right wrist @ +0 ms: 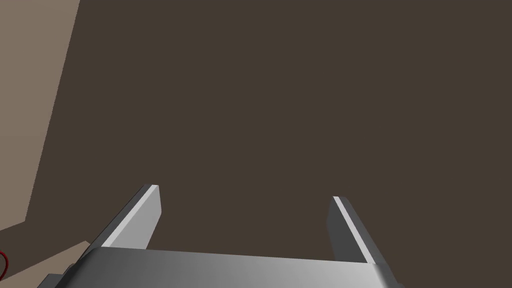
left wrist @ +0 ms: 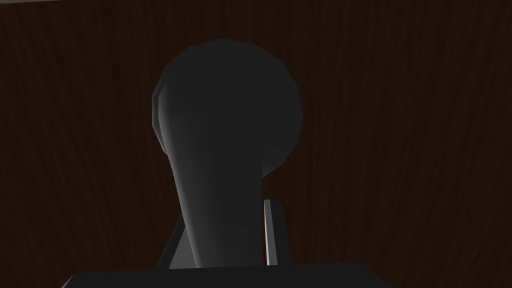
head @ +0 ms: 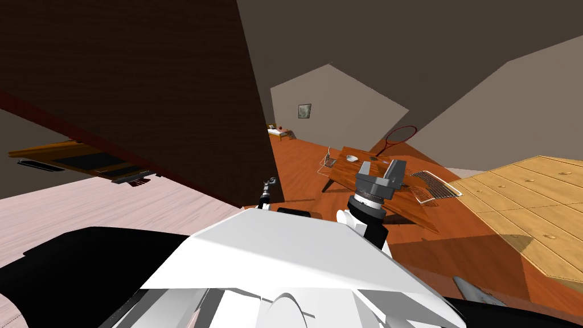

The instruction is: Push the door open

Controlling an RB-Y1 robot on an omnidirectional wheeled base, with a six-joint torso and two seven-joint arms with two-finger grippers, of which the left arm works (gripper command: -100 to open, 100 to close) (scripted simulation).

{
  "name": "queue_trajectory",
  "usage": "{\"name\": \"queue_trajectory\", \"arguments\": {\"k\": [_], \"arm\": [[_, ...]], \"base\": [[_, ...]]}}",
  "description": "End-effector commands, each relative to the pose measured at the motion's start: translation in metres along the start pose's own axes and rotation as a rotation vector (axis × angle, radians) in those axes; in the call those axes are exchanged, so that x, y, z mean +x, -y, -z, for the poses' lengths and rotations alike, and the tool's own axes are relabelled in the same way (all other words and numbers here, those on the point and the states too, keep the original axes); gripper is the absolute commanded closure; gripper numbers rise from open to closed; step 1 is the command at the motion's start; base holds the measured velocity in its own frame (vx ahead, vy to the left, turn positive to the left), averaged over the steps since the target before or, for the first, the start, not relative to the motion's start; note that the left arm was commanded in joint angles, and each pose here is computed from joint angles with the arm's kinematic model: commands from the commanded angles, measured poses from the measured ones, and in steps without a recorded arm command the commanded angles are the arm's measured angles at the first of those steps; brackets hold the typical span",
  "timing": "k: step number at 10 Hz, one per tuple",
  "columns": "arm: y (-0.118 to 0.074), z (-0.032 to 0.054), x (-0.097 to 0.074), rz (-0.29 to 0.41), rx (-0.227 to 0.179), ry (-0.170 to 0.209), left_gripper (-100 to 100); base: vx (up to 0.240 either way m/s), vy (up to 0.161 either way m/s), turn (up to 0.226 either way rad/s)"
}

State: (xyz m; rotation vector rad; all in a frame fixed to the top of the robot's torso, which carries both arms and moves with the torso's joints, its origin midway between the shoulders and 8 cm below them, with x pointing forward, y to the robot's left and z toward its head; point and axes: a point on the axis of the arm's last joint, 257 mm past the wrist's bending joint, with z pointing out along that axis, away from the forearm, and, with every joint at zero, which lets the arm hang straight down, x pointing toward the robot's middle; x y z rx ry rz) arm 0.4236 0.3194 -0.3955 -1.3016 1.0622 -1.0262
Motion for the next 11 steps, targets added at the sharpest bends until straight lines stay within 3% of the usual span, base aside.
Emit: {"name": "queue_trajectory", "arguments": {"k": [1, 7, 10, 11], "arm": [[0.006, -0.0038, -0.013, -0.008, 0.013, 0.021, 100], [0.005, -0.0017, -0.047, 0.003, 0.013, 0.115, 100], [0.001, 0.0024, -0.053, 0.008, 0.003, 0.136, 100], [0.004, 0.0024, -0.071, -0.003, 0.009, 0.164, 100]], "base": [[0.164, -0.055, 0.041], [0.208, -0.051, 0.062], [0.167, -0.037, 0.060], [0.164, -0.008, 0.036]]}}
